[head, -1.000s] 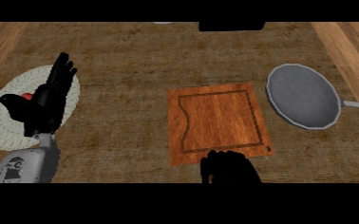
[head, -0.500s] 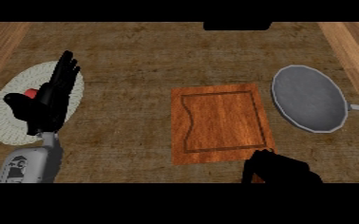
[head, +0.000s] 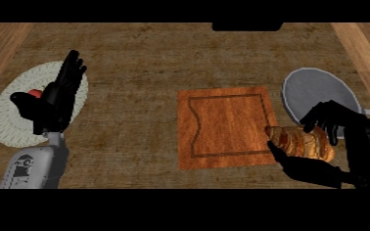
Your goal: Pick the croissant from the cutting board and place it in the pan
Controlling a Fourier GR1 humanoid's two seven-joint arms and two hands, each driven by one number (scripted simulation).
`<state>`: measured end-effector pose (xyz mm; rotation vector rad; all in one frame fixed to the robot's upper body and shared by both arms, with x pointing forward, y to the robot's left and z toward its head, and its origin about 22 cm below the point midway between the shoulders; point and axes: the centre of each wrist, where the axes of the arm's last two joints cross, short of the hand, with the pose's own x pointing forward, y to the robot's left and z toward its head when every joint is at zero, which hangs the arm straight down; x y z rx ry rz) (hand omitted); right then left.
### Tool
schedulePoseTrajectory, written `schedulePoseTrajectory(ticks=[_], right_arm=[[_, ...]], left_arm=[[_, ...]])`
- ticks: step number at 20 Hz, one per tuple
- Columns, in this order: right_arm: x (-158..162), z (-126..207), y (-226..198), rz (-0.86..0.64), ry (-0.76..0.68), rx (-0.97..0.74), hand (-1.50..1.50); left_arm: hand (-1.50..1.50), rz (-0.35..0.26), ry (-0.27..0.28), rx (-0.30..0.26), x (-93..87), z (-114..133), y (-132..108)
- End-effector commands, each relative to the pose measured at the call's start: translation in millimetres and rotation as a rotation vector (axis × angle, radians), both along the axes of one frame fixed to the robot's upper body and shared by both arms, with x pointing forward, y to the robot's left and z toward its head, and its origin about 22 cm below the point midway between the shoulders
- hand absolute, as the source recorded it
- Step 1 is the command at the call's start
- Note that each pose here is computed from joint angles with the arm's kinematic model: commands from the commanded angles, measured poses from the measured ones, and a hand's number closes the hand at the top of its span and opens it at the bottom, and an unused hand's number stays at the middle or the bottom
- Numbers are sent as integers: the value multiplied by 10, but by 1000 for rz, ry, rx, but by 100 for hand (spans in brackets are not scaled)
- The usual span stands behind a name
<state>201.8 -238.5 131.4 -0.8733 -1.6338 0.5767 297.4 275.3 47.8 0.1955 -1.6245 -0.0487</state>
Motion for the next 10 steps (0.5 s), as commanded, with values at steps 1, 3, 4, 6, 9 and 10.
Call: schedulePoseTrajectory(ticks=[1, 3, 4, 6, 9, 10], right_arm=[[466, -9, -634, -107, -34, 1, 150], [627, 30, -762, -116, -28, -26, 150], [669, -293, -963, -95, -6, -59, 150], [772, -353, -1178, -169, -42, -139, 150], [998, -475, -1400, -190, -27, -201, 150], [1168, -564, -1355, -203, -51, -197, 150]], left_arm=[[0, -19, -5, -7, 14, 84, 0], [0, -9, 4, 11, -81, 125, -33], [0, -14, 0, 7, 36, 47, 23], [0, -17, 1, -3, 50, 114, -116], [0, -1, -12, -8, -2, 21, -40], [0, -34, -8, -7, 121, 52, -62]])
